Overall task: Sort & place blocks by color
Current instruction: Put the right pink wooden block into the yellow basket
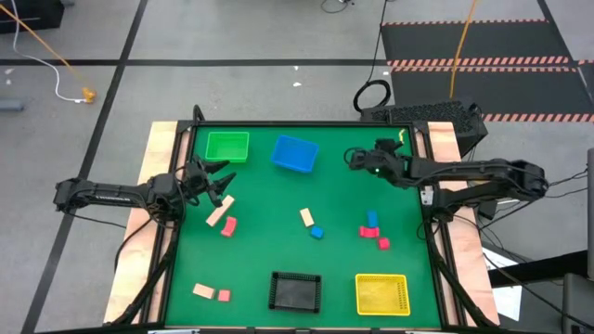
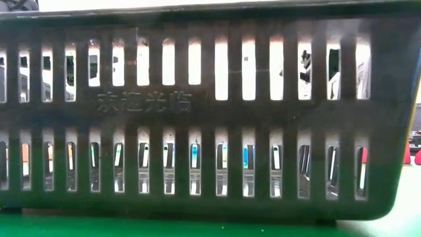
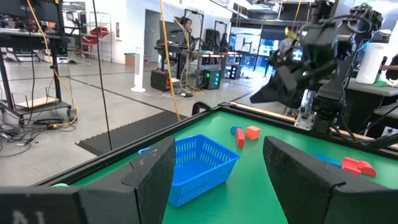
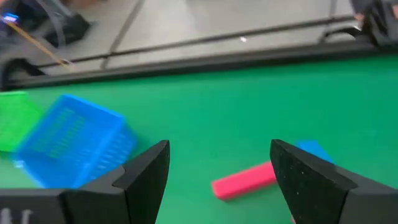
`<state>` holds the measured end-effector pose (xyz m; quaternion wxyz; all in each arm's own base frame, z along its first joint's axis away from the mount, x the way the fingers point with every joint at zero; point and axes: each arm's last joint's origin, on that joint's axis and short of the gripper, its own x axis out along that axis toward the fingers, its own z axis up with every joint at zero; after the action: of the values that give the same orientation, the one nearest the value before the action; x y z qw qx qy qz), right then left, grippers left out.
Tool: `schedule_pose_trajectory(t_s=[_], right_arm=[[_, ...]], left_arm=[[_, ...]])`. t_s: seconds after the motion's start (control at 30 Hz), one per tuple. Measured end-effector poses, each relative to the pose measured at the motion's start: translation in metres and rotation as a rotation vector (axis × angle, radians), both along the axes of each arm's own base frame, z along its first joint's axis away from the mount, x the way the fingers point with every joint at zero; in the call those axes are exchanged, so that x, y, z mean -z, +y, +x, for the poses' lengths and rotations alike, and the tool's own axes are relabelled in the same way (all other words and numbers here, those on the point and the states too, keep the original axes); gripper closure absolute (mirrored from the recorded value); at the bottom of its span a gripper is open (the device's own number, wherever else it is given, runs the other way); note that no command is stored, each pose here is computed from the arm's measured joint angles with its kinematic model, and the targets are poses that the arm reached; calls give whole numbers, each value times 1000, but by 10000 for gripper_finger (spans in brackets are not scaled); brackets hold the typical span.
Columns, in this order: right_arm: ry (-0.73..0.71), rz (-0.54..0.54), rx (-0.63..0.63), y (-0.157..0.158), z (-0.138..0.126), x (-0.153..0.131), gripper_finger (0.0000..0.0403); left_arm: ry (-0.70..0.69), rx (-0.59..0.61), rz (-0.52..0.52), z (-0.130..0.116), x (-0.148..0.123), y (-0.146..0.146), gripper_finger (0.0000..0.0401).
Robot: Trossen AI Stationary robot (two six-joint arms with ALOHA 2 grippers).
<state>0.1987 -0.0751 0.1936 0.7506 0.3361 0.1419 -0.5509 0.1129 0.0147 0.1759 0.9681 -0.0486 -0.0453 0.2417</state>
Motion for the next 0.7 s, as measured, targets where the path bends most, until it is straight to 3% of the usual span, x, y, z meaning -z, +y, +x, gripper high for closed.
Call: schedule_pose_trajectory(t_s=[0.37,0.7], right_arm=[[147,222,128,-10,-12,30,135],[214,267,192,-14,-10,49,135]], left_arm=[[0,0,0,0,0,0,157],[1,0,0,0,0,0,157]])
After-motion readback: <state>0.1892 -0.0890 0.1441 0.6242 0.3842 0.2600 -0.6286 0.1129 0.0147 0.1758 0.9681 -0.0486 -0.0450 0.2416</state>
